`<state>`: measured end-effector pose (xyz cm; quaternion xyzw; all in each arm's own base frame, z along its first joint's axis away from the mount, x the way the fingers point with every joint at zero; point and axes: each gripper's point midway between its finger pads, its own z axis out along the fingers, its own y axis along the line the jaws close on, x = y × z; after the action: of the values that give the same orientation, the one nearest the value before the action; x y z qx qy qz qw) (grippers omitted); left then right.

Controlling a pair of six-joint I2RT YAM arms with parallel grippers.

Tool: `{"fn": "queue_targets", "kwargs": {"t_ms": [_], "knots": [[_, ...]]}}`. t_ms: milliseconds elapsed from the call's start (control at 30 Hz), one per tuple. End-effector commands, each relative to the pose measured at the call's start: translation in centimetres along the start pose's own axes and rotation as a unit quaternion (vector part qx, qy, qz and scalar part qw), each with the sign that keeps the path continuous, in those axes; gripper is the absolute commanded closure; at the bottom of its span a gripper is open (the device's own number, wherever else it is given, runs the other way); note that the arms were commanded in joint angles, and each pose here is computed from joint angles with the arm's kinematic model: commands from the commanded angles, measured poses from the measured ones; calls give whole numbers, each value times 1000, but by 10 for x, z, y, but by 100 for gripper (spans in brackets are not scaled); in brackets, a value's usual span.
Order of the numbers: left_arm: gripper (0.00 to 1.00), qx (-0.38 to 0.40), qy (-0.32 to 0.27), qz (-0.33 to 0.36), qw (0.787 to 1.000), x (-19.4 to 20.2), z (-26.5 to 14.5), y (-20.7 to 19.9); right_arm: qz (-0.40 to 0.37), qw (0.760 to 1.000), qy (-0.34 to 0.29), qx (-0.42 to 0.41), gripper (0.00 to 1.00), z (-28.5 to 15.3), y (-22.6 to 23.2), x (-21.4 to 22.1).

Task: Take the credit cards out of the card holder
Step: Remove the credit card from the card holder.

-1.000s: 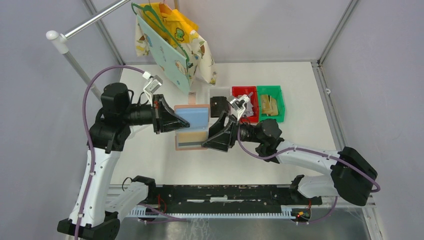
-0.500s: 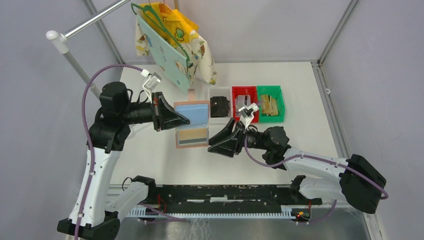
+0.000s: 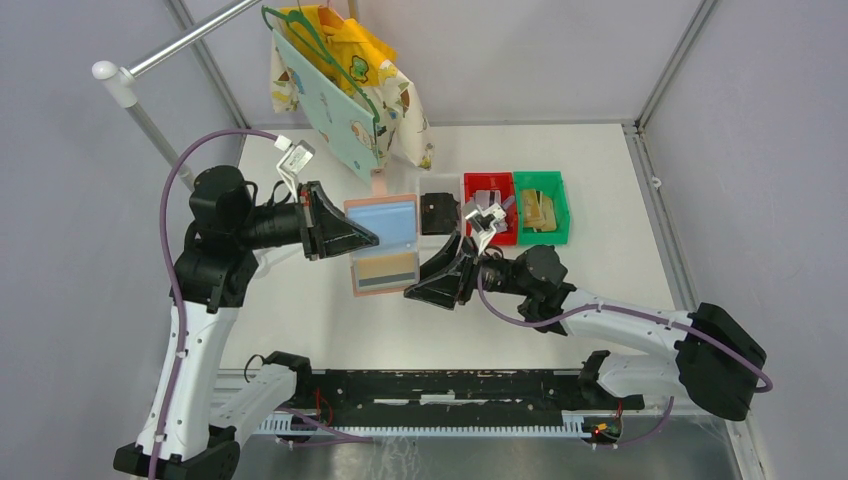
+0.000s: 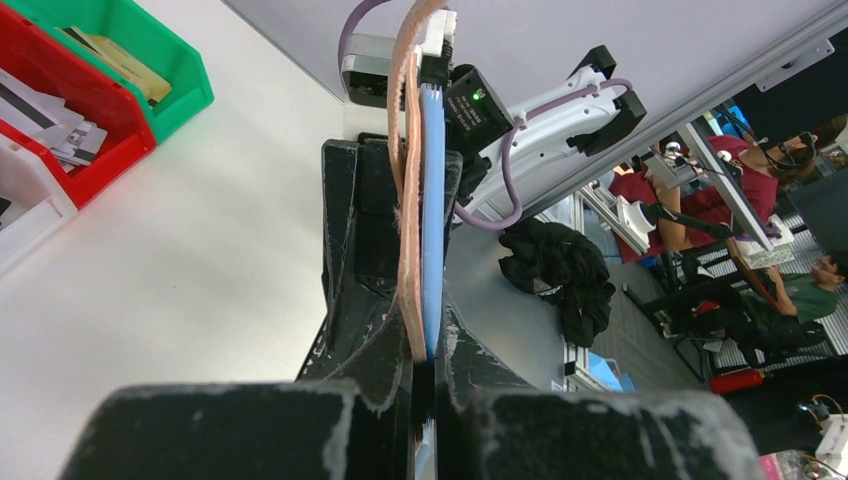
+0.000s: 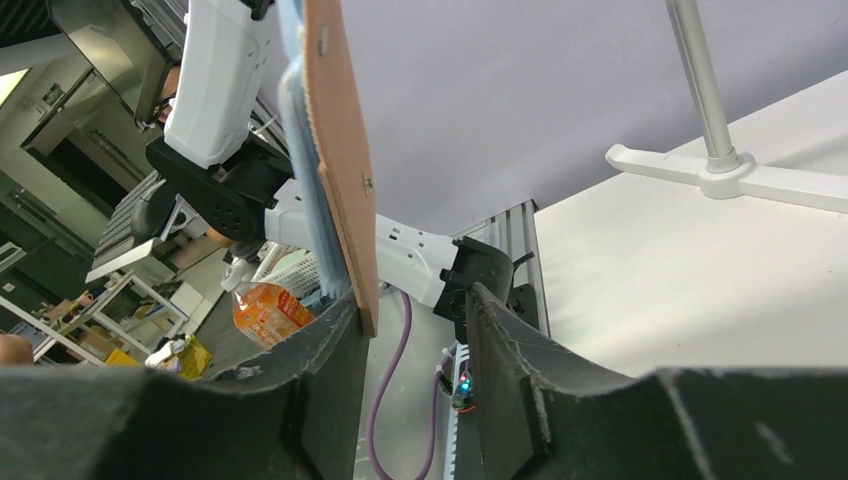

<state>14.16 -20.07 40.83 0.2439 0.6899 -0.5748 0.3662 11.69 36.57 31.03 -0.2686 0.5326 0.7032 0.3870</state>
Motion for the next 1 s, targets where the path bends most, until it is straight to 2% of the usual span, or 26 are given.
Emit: {"fn": "queue_targets", "kwargs": {"t_ms": [0, 100, 567, 967], "knots": [[98, 18, -12, 4, 1000, -9, -2, -16, -26, 999, -42, -15, 57, 6, 11, -23], [98, 18, -13, 2, 1000, -9, -2, -16, -24, 998, -63, -5, 61, 5, 8, -29], [98, 22, -14, -5, 1000, -12, -2, -19, 0, 993, -121, -4, 61, 5, 3, -43], [98, 25, -14, -4, 1000, -13, -2, -21, -3, 991, -135, 5, 60, -1, -1, -42]]}}
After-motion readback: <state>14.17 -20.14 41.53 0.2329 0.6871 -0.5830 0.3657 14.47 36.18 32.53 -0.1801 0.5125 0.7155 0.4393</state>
